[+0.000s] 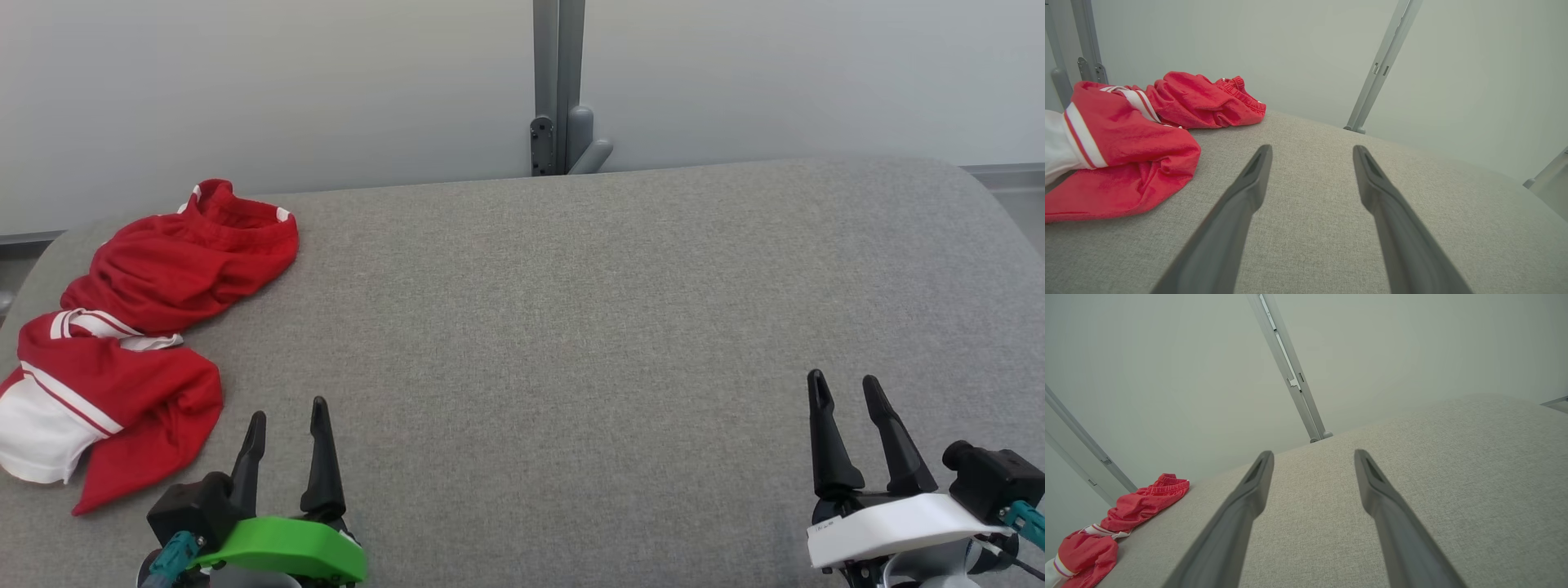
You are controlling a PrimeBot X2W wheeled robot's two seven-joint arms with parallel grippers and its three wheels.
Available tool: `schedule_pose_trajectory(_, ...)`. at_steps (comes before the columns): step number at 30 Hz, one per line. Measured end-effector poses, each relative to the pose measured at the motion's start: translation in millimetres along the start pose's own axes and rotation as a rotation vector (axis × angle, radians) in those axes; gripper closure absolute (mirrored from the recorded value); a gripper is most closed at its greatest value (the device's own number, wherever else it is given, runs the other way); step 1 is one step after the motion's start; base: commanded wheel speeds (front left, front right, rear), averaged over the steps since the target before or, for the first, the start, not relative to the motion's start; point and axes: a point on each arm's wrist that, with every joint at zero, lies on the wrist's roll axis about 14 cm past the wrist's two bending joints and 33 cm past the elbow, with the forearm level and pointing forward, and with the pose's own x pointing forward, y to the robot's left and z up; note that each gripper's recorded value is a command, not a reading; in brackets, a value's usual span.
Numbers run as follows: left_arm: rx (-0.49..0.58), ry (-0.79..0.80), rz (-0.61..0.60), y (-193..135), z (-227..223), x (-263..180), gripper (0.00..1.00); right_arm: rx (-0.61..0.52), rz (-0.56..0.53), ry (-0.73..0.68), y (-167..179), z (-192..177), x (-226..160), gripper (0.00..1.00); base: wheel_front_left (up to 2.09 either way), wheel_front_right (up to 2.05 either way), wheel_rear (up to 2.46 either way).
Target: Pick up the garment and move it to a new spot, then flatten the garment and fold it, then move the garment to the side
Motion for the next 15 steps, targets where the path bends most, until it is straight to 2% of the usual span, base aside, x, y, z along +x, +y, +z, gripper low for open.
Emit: schedule_pose_trajectory(15,0.119,-0.014,-0.023,-4.8,-2.3,-2.5,0.0,-0.128,0.047,-0.015,10.6,2.5,-2.2,0.0,0.0,0.0,0.0)
